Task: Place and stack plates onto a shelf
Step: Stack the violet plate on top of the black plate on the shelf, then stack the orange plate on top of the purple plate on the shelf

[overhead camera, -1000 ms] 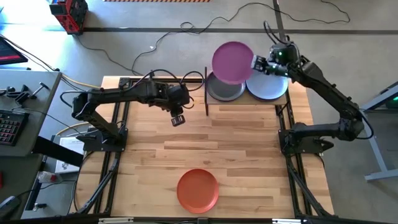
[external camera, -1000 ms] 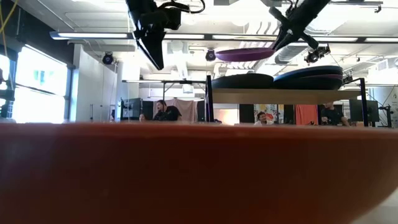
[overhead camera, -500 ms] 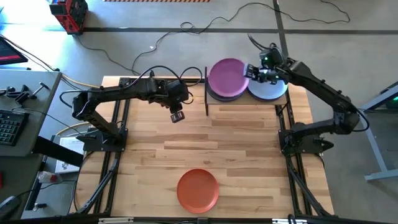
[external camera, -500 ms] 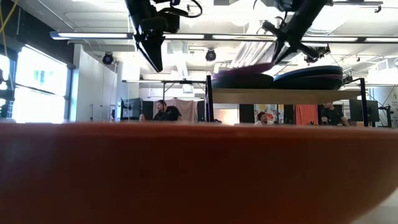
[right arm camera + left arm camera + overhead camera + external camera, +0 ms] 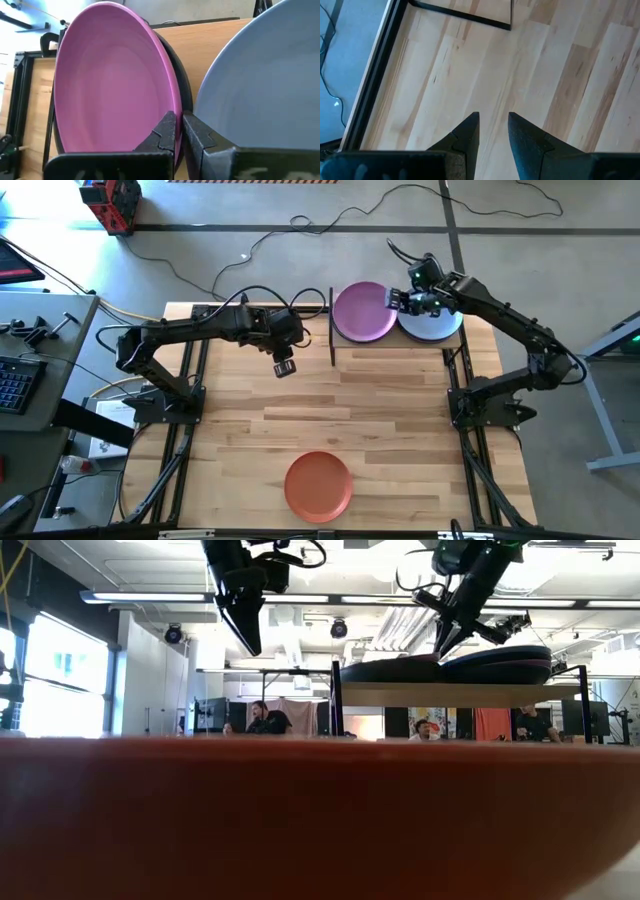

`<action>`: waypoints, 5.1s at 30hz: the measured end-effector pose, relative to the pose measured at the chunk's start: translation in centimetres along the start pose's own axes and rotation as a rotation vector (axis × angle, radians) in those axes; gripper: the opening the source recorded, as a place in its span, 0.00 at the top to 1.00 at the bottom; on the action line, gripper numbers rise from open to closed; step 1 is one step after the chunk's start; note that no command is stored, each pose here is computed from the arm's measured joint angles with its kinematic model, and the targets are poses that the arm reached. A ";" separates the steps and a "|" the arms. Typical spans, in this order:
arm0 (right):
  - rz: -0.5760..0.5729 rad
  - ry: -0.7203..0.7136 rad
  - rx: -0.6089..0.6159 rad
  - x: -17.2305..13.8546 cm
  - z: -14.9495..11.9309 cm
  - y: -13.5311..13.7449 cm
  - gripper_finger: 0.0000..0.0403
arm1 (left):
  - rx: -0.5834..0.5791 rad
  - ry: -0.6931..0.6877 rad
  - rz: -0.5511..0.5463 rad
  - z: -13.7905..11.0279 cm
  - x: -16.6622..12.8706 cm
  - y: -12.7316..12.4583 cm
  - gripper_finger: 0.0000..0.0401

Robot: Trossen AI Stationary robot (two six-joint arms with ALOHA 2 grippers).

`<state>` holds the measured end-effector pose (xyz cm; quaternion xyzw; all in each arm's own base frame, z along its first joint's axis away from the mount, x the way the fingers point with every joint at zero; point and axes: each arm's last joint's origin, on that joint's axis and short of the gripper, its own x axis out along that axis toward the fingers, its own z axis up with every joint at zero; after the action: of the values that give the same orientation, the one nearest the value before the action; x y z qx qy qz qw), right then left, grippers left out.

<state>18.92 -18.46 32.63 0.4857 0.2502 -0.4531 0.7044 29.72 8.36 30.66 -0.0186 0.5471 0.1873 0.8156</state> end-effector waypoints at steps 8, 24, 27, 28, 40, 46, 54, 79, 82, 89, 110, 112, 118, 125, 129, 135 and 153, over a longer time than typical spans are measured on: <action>0.003 0.001 -0.031 0.0 0.0 0.0 0.97 | -0.003 0.000 0.000 0.0 0.0 0.0 0.78; 0.095 0.000 -0.009 -2.1 -0.3 0.1 0.73 | -0.077 0.015 -0.071 -0.1 0.0 -0.2 0.78; 0.131 -0.028 -0.011 -3.5 -0.6 -0.1 0.73 | -0.094 0.033 -0.136 -0.3 -0.1 -0.5 0.78; 0.143 -0.038 -0.007 -4.0 -0.7 -0.1 0.73 | -0.098 0.038 -0.153 -0.3 -0.1 -0.7 0.78; 0.331 -0.086 -0.183 -9.4 -3.7 0.4 0.73 | -0.158 0.090 -0.261 -0.9 -1.1 -5.0 0.78; 0.395 -0.069 -0.245 -10.6 -4.7 0.5 0.73 | -0.169 0.071 -0.311 -1.3 -2.1 -8.5 0.78; 0.380 0.000 -0.333 -10.2 -5.5 0.7 0.73 | -0.278 0.026 -0.396 -1.3 -2.3 -13.6 0.78; 0.408 0.123 -0.445 -10.3 -7.7 1.3 0.73 | -0.226 0.158 -0.396 -2.7 7.6 -24.4 0.78; 0.415 0.131 -0.456 -10.3 -8.0 1.5 0.73 | -0.220 0.186 -0.373 -3.1 8.8 -24.7 0.78; 0.427 0.138 -0.491 -10.4 -8.3 1.6 0.73 | -0.221 0.183 -0.377 -3.1 9.4 -25.0 0.78; 0.427 0.126 -0.515 -10.4 -8.2 1.7 0.73 | -0.179 0.202 -0.402 -2.8 10.9 -24.8 0.78; 0.427 0.125 -0.514 -10.4 -8.2 1.7 0.73 | -0.169 0.207 -0.414 -2.8 11.1 -24.9 0.78; 0.427 0.124 -0.514 -10.4 -8.2 1.7 0.73 | -0.159 0.215 -0.419 -2.9 11.2 -25.0 0.79; 0.427 0.123 -0.514 -10.4 -8.2 1.7 0.73 | -0.103 0.205 -0.429 -2.9 11.2 -25.0 0.97; 0.427 0.123 -0.514 -10.4 -8.2 1.7 0.73 | -0.096 0.200 -0.434 -2.8 11.2 -24.8 0.98; 0.427 0.123 -0.514 -10.4 -8.2 1.7 0.73 | -0.074 0.190 -0.434 -2.5 11.3 -24.3 0.99; 0.176 -0.094 -0.426 -9.4 -7.3 1.6 0.73 | -0.047 0.080 -0.306 0.6 5.9 -14.5 1.00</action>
<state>16.61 -7.91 37.84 0.3243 0.2637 -0.3489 0.8388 36.88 -3.27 23.08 -0.1280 0.5653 0.0728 0.8116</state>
